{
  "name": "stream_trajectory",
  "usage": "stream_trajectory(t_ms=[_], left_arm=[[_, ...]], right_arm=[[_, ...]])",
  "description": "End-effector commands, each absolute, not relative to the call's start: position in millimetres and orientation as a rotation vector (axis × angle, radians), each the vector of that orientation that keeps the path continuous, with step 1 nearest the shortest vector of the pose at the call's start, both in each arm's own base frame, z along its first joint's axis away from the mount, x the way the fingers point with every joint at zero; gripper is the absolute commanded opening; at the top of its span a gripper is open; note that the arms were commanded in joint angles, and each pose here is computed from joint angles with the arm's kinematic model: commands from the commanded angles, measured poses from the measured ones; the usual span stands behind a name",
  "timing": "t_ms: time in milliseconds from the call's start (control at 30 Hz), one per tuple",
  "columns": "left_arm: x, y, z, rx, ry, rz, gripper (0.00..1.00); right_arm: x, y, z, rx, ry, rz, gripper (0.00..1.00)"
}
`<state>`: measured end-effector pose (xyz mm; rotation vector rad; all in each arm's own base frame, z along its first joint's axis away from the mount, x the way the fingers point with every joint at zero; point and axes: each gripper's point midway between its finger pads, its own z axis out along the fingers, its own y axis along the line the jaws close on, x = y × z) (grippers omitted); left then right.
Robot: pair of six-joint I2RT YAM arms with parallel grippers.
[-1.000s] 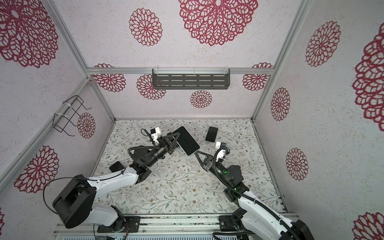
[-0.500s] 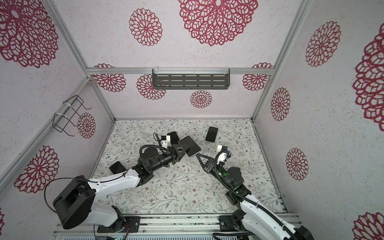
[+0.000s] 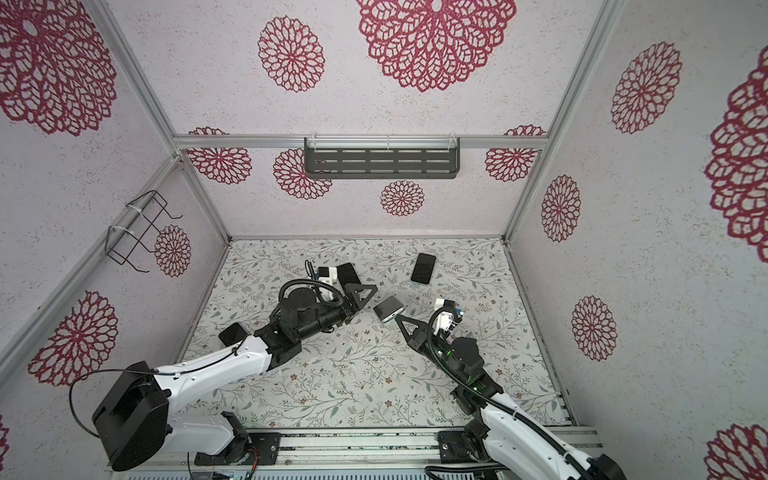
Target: Take the phone out of the phone case
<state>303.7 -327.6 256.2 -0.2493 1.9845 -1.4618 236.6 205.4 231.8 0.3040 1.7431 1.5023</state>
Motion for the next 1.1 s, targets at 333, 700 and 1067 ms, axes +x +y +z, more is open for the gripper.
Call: stream_trajectory(t_ms=[333,700,1067], left_arm=[[287.0,-347.9,245.3,0.108,2.074,-1.273,0.98],[246.2,-381.3,233.4,0.645,2.135,-0.921,0.88],[242.1,-393.0,184.6,0.809,2.214,-0.674,0.84]], right_arm=[[236.8,195.9,251.9,0.316,1.632,1.518,0.00],[235.7,195.9,237.8,0.331,1.664,1.514,0.00],[233.2,193.8,210.6,0.374,1.725,1.497,0.00]])
